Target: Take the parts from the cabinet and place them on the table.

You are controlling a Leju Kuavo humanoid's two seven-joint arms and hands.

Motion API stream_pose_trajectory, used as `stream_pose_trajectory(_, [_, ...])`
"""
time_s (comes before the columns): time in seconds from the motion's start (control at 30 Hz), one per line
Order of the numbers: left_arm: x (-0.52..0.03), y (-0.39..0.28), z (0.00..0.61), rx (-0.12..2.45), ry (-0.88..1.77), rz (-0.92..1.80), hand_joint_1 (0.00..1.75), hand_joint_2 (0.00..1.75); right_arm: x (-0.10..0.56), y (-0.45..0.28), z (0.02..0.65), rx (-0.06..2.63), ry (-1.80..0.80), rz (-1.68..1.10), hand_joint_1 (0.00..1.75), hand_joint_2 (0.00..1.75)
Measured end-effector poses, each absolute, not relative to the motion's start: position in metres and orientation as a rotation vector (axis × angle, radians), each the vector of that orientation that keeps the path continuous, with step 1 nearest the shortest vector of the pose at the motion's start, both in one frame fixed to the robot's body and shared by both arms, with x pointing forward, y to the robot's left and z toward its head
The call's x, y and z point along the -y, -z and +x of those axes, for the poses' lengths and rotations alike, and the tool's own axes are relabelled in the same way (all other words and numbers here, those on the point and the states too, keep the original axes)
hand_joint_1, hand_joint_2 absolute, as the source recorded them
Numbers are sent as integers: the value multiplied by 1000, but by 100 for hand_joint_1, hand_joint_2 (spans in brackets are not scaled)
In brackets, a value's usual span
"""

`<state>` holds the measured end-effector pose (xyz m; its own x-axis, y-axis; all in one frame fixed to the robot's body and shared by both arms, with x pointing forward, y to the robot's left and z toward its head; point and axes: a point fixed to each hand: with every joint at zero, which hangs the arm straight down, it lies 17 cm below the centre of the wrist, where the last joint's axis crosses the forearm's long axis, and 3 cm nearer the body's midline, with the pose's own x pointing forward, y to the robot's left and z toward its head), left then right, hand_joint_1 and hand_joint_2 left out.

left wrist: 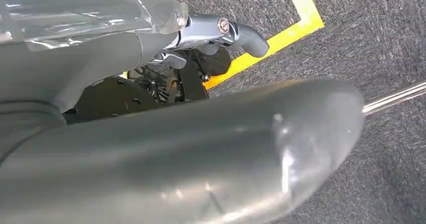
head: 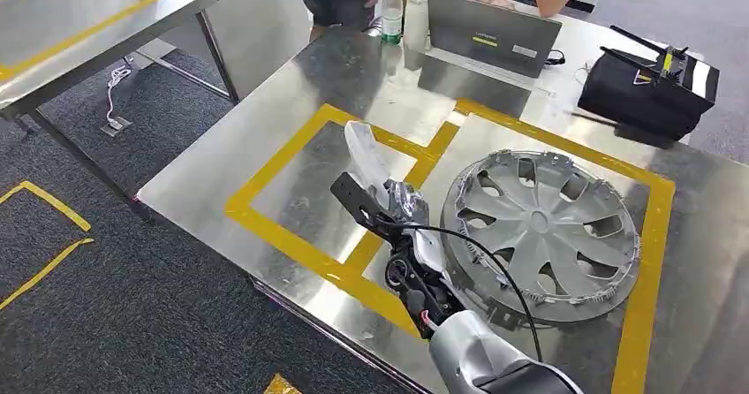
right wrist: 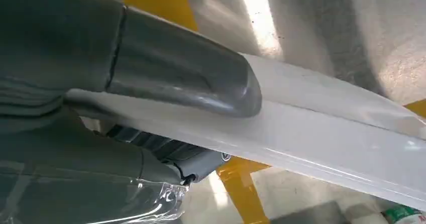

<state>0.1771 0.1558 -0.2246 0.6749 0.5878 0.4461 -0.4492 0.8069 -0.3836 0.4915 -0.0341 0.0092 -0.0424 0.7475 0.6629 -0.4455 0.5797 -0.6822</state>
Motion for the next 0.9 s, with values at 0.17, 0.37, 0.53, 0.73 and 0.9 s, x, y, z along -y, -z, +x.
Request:
stream_pose_trajectory(0.17, [-156,224,178,588,-590,-252,0,0,35,-3,488,1269,-984,-294,0,0])
stream_pose_trajectory(0.37, [-156,224,179,595,-592,-252,0,0,39,-1,488,1252,-971,-302,0,0])
stream_pose_trajectory(0.53, [-157,223,180,597,-597,-250,0,0,40,1,488,1244,-973,-307,0,0])
stream_pose_trajectory(0.73, [-156,223,180,597,-605,-248,0,0,40,1,487,1240,-973,-305,0,0])
stream_pose_trajectory(0.9, [-157,224,180,599,-609,-240,0,0,39,-1,488,1251,-931,-280,0,0])
